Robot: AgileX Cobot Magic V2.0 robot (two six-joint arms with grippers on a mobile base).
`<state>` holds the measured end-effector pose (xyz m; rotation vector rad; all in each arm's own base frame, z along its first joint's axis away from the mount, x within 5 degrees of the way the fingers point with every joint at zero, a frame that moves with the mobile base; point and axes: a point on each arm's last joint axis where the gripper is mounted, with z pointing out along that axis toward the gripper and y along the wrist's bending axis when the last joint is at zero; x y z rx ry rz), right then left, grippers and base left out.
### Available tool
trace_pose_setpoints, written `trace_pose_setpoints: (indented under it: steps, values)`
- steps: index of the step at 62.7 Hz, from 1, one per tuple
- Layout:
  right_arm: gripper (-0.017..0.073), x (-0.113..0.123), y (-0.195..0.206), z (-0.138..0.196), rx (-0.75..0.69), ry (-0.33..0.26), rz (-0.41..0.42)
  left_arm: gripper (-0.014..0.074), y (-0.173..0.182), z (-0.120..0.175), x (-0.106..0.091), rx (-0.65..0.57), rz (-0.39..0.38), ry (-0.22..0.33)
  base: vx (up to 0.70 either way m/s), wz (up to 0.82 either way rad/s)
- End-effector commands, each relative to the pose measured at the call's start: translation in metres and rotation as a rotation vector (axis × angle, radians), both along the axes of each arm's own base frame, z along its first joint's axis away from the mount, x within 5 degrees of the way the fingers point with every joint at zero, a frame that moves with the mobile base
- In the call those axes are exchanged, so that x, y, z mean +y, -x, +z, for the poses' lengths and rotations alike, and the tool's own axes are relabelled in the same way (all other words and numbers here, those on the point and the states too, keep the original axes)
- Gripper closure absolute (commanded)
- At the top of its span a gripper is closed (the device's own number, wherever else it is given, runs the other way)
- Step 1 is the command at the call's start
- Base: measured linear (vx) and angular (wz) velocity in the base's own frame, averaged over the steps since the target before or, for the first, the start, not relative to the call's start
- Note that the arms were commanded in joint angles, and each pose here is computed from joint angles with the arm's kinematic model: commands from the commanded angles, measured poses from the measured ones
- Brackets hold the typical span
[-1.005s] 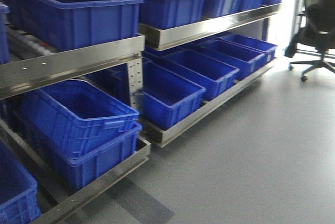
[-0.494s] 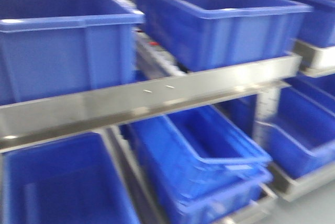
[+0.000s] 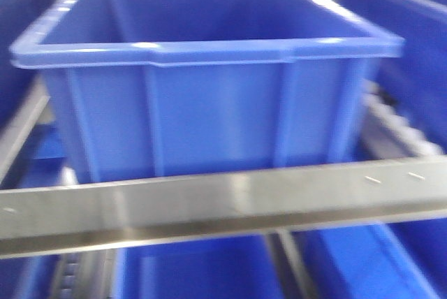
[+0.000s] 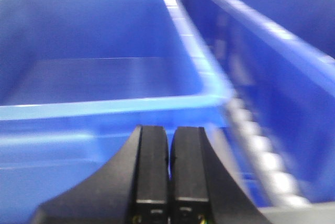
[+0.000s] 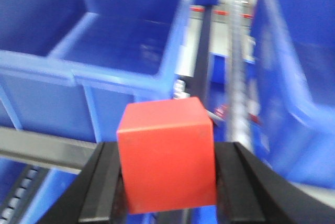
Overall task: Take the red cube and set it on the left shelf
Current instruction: 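Drive up to the shelf and face the blue crate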
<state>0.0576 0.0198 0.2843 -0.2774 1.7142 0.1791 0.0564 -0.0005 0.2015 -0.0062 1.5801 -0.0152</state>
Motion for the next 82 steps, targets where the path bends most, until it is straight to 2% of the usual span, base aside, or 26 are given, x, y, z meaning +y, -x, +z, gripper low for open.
trace_pose_setpoints:
  steps: [1, 29, 82]
  values:
    - [0.0502, -0.0021, -0.0011, 0.0160, -0.100, -0.028, -0.028, 0.0503, 0.0002, -0.0001, 0.0004, -0.068, 0.004, 0.013, 0.21, 0.44]
    - [0.0502, -0.0021, -0.0011, 0.0160, -0.100, -0.028, -0.028, 0.0503, 0.0002, -0.0001, 0.0004, -0.068, 0.004, 0.013, 0.16, 0.36]
    - [0.0502, -0.0021, -0.0011, 0.0161, -0.101, -0.028, -0.028, 0.0503, 0.0002, -0.0001, 0.0004, -0.068, 0.004, 0.013, 0.05, 0.01]
